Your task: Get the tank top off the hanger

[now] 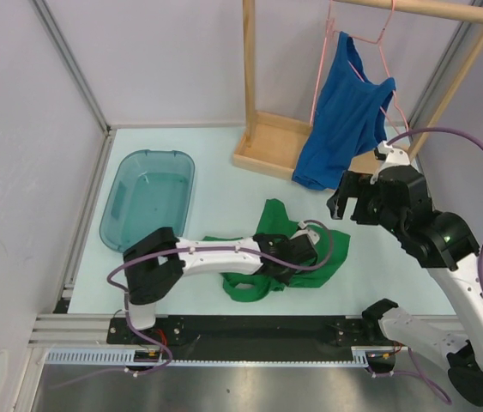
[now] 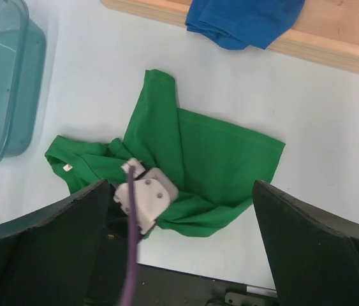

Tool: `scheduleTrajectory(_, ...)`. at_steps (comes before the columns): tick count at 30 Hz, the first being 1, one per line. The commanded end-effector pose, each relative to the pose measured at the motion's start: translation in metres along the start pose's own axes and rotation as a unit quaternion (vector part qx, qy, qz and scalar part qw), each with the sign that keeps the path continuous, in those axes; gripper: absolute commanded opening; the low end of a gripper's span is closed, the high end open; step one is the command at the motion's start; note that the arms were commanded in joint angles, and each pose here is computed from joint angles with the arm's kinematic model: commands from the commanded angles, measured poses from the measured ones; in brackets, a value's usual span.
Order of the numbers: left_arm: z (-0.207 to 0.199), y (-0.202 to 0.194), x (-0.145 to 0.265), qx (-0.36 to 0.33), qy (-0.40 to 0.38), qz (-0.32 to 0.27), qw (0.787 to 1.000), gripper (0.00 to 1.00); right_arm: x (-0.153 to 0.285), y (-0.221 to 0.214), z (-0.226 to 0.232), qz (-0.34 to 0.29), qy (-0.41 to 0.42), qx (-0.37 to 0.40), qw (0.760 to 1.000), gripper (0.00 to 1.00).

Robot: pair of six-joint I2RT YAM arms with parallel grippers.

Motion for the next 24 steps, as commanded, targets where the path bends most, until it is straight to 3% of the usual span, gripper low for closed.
scheduleTrajectory(1,0.022,0.039,0.057,0.026,-0.038,-0.069,0.997,0.00,0.006,0.004,-0.002,-0.021,-0.001,-0.004,1.000,1.00)
scheduleTrajectory(5,0.077,0.067,0.112,0.103,-0.073,-0.127,0.984,0.00,0.009,0.002,-0.002,-0.030,0.008,0.001,1.000,1.00)
scheduleTrajectory(10,0.148,0.085,0.214,0.178,-0.096,-0.253,0.946,0.00,0.012,0.006,-0.001,-0.037,0.010,-0.003,0.999,1.00)
scheduleTrajectory(15,0.213,0.093,0.304,0.227,0.005,-0.362,0.904,0.00,0.012,0.005,0.002,-0.044,0.028,-0.011,0.999,1.00)
scheduleTrajectory(20,0.260,0.083,0.379,0.270,0.121,-0.466,0.834,0.00,0.014,0.009,0.007,-0.041,0.037,-0.016,0.998,1.00)
scheduleTrajectory(24,0.280,0.081,0.380,0.284,0.153,-0.463,0.825,0.00,0.012,0.005,0.007,-0.033,0.041,-0.015,0.999,1.00)
Point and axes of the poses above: each gripper's point midway between its finger pads, its own x axis back along the fingers, its own z axis along the line the jaws close on, y = z × x, the point moved 6 cm from there along x, back along the fingers, and after that the axes turned 7 degrees about x, right-handed, at the moved point
